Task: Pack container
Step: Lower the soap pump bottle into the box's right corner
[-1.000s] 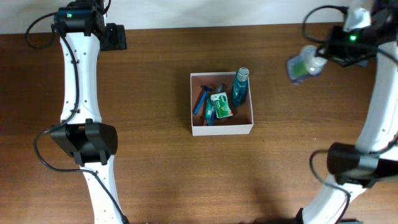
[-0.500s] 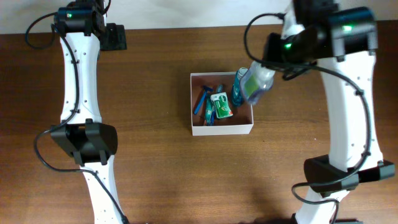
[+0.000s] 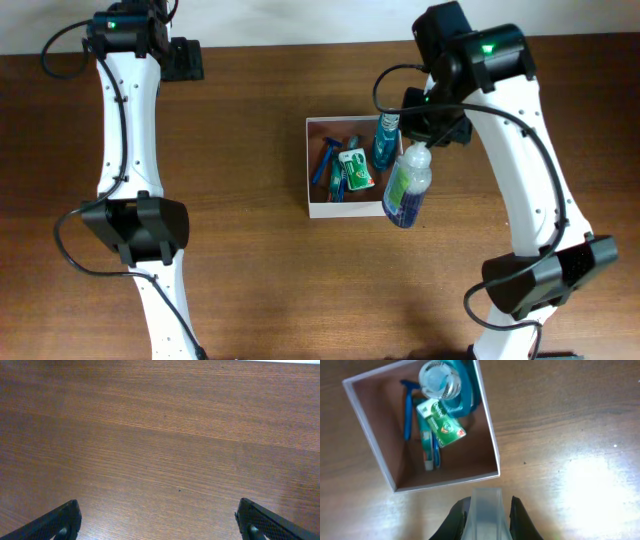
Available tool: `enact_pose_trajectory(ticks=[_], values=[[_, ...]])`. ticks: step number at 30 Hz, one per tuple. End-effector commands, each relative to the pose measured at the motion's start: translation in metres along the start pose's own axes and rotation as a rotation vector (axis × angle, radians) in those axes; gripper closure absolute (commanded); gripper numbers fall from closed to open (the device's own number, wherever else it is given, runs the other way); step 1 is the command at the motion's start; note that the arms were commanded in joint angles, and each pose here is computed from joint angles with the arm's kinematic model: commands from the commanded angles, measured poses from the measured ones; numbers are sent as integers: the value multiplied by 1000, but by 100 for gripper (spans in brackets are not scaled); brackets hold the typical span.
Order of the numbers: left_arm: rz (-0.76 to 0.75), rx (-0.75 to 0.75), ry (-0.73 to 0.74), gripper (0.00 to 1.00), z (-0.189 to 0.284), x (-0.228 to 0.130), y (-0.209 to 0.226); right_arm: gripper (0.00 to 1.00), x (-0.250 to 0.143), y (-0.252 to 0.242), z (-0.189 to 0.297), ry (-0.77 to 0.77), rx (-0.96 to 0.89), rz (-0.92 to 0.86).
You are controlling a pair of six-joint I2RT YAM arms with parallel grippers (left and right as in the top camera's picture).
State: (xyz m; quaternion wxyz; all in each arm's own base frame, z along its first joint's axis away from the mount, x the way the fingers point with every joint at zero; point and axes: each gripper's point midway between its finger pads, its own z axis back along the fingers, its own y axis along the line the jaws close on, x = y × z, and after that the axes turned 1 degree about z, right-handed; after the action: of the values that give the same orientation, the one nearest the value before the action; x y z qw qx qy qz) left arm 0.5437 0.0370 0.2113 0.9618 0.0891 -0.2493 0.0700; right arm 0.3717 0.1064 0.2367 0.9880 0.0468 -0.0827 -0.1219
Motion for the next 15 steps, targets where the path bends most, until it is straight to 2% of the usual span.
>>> enact_pose_trajectory(ticks=[1, 9, 15], values=[[2, -7, -16, 1, 5, 4, 2, 89, 1, 1, 5, -36, 6, -18], [2, -7, -16, 1, 5, 4, 2, 88, 16, 7, 1, -91, 26, -17], [2, -7, -16, 1, 5, 4, 2, 84, 20, -4, -4, -109, -39, -20]])
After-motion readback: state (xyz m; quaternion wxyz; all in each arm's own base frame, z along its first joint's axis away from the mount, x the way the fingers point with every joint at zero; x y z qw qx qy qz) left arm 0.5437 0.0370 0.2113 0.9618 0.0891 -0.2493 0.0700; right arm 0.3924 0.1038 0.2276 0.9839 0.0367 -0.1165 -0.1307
